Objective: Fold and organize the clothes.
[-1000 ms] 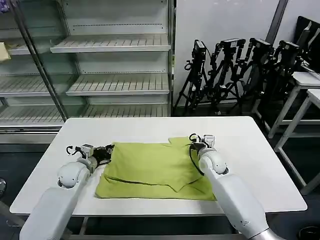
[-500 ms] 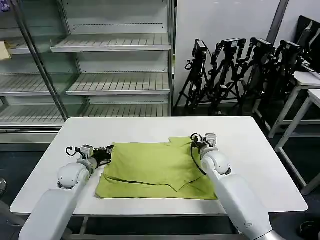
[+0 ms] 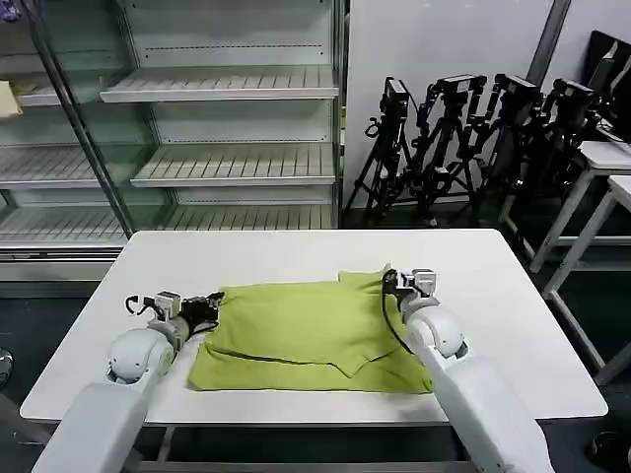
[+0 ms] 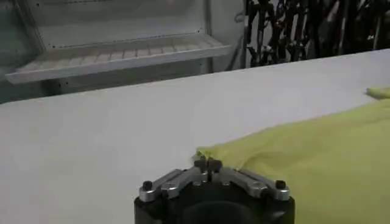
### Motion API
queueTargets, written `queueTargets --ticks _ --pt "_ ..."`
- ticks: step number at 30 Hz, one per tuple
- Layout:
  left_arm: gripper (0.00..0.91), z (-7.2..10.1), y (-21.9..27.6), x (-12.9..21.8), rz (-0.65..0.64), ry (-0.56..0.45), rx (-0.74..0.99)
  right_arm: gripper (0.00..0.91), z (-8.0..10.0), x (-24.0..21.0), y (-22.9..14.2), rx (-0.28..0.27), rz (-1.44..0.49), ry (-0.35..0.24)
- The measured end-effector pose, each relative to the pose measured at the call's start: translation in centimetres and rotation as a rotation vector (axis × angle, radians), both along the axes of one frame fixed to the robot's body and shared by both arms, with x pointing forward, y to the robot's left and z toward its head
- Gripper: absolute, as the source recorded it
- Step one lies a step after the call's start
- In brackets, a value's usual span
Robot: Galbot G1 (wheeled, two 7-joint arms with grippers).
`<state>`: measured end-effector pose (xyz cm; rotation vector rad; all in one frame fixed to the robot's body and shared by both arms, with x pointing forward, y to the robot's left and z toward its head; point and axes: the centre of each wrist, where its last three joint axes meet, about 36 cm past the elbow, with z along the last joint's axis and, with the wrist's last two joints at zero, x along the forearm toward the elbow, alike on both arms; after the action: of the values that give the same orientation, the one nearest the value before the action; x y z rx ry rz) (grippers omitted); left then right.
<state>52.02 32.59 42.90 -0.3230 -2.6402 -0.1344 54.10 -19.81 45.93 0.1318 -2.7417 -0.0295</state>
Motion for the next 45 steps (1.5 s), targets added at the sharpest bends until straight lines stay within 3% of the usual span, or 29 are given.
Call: queueTargets --ticks 16,45 --pt "0.01 1.6 0.1 -2.8 -0.008 -0.055 -0.013 0.0 0.8 -4.0 -0.8 0.004 0.013 -0.035" --pt "0.01 1.9 -0.7 -10.5 -0.03 -0.066 -0.025 0.0 0.7 -14.1 -1.4 -0.014 0.048 -0.035"
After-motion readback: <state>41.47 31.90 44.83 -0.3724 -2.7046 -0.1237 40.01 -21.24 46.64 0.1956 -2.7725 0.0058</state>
